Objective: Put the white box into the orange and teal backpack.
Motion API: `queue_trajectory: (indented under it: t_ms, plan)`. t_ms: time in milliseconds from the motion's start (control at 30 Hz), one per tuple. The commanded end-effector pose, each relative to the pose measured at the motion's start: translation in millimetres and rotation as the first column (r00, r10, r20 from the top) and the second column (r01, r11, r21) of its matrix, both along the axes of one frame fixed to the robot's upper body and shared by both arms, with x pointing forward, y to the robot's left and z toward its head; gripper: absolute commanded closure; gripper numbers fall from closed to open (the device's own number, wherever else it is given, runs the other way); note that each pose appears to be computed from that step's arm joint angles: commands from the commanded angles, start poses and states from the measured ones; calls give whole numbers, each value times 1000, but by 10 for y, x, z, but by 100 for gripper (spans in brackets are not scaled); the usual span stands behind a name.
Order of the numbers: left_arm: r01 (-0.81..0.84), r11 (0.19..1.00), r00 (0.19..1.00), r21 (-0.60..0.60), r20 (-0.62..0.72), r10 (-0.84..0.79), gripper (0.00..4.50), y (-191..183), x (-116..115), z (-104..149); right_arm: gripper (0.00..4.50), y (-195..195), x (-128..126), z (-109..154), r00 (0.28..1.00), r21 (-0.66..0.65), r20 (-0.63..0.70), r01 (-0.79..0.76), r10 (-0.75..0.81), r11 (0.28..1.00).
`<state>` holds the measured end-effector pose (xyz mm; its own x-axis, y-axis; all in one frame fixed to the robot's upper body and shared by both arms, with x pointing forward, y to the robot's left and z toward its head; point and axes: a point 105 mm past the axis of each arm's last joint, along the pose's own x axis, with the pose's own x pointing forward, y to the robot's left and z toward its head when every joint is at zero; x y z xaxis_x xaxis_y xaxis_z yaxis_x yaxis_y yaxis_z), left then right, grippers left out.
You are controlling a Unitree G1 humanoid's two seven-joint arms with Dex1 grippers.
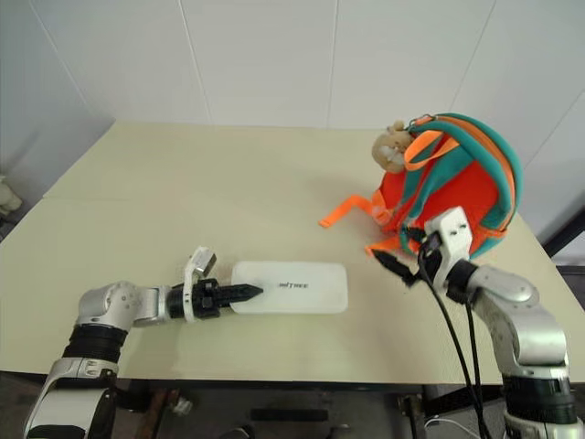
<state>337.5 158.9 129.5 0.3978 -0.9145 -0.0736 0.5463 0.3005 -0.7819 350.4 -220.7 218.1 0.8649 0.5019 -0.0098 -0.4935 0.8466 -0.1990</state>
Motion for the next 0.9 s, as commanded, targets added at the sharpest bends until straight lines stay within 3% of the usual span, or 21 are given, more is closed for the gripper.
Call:
queue_trajectory:
  t_ms: [33, 267, 533, 733, 867, 900]
  plan:
    - [-166, 983, 985, 83, 52, 162, 316, 395, 69, 21, 0, -210, 62, 294, 992, -31, 63, 110, -108, 993]
    - [-213, 975, 977, 68, 35, 211, 316, 427, -133, -72, 0, -251, 180, 397, 985, 20, 40, 165, -166, 986]
    - [-253, 967, 966, 38, 61, 250, 316, 394, -172, -35, 0, 60, 743, 297, 992, 151, 14, 123, -127, 981]
    - [-307, 952, 949, 19, 89, 304, 316, 492, -170, 8, 0, 178, 1051, 298, 991, 173, 39, 118, -126, 978]
    - [-344, 939, 934, 12, 106, 341, 316, 544, -194, 5, 81, 249, 1096, 368, 988, 151, 115, 88, -106, 985]
    - [-357, 934, 928, 11, 118, 353, 316, 566, -195, 19, 120, 271, 1094, 383, 987, 151, 129, 73, -93, 986]
